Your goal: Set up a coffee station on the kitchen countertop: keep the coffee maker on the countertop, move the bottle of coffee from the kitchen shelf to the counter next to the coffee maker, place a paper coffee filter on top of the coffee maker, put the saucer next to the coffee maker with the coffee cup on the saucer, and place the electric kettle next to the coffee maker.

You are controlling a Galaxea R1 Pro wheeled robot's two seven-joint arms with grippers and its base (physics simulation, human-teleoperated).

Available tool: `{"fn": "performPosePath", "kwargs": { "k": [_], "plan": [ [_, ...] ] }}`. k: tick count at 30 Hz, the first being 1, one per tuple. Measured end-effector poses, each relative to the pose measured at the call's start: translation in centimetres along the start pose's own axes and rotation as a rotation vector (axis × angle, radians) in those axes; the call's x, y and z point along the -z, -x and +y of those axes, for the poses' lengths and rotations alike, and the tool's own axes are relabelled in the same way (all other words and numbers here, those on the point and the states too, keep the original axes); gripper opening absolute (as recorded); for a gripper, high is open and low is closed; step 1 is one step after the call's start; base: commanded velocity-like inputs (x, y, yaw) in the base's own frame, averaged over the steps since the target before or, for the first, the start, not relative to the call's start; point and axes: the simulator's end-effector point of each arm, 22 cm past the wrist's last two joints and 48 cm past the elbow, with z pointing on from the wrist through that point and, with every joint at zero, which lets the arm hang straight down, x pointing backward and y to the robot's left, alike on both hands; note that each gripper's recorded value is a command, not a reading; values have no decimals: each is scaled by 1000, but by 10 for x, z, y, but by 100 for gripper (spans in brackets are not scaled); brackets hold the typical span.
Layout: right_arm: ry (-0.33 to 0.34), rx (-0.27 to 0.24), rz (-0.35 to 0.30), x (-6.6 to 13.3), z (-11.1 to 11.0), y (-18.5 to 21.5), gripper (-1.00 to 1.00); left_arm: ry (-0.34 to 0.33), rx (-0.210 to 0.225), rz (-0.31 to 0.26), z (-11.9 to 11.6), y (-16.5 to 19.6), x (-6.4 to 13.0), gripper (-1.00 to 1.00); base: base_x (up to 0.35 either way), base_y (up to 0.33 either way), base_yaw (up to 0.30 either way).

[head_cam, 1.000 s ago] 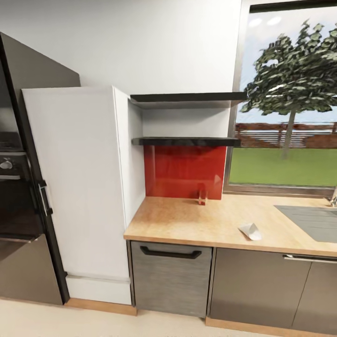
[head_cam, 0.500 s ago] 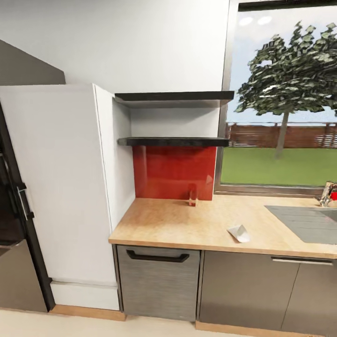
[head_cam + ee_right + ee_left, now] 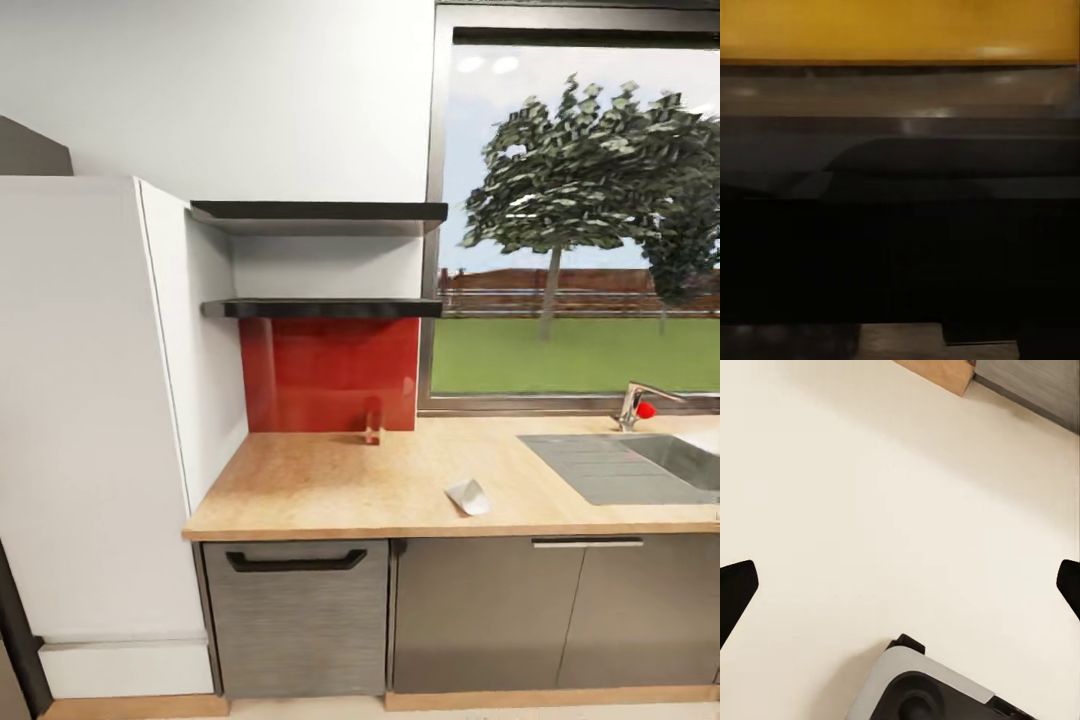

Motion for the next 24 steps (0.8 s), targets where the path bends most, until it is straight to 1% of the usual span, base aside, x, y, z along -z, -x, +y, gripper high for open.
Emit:
{"fn": "performPosePath", "kwargs": {
  "k": [5,7,8,11,12,15,19,20,21,24],
  "plan": [
    [-1,8,1,0,5,1,-100,1,-2,-3,1,1,0,100,1,-216,-38],
    [-19,7,-2,-1,3,2,-100,2,-2,-3,1,1,0,100,37,-281,-6],
    [-46,5,-4,0,-2,3,-100,3,-2,-3,1,1,0,100,73,-288,-2],
    [-63,9,-9,0,-5,4,-100,2,-2,-1,1,1,0,100,104,-291,-1],
    [-68,6,-49,0,-6,13,-100,-3,-6,1,-2,-1,0,100,128,-292,0],
    [-69,0,-78,0,-6,20,-100,-3,-6,3,-2,-1,0,100,132,-292,0],
    [-54,-3,-81,0,5,20,-100,3,3,5,-1,-3,1,100,134,-292,0],
    [-38,0,-78,-1,18,20,-100,5,7,5,0,-3,1,100,134,-292,0],
    [-39,-9,-78,-1,19,20,-100,5,7,5,0,-3,1,100,134,-292,0],
    [-41,-10,-77,-1,18,20,-100,3,3,5,-1,-3,1,100,134,-292,0]
  ]
}}
